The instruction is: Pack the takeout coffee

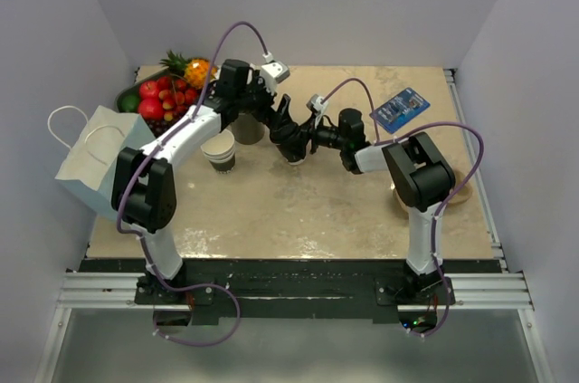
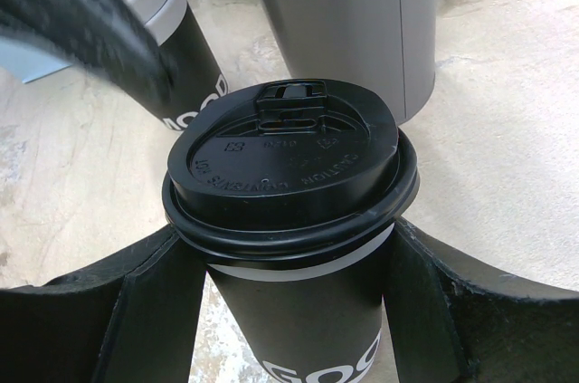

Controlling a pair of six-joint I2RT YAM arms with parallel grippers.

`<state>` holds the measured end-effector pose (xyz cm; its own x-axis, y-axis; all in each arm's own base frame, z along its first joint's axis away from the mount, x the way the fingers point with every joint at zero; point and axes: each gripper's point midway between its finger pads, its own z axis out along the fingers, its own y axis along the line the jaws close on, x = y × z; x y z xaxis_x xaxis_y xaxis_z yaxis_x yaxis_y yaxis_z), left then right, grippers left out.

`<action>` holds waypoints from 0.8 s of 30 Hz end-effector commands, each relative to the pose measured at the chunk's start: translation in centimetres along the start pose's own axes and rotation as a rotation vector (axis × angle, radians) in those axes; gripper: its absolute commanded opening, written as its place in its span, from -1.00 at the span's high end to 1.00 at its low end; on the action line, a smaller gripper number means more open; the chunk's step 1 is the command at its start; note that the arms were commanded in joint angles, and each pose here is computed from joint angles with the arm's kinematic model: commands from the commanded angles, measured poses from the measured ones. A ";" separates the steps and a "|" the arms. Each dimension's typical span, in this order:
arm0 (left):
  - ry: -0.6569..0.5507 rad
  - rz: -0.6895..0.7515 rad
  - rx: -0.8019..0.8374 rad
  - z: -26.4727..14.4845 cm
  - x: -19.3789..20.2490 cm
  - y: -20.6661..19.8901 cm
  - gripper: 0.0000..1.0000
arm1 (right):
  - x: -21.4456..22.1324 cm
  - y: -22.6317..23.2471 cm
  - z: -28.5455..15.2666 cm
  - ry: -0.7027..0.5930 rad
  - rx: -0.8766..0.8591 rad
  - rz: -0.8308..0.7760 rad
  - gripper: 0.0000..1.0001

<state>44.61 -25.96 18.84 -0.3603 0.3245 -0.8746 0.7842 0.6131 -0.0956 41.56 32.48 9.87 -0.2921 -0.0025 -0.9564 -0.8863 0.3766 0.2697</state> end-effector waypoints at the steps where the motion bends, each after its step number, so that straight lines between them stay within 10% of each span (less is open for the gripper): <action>1: -0.007 0.096 -0.055 0.8 -1.1 -0.2 -0.84 | -2.6 0.7 0.1 -0.041 -0.015 -0.066 -0.39; 24: 0.101 0.101 -0.163 2.3 3.2 1.3 -0.79 | -2.3 0.4 0.1 -0.015 -0.006 -0.062 -0.41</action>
<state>45.68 -25.38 15.87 -0.3532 0.4268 -0.8325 0.7168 0.6953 0.0523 41.50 32.50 9.55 -0.3020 -0.0187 -0.9531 -0.8854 0.3762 0.2732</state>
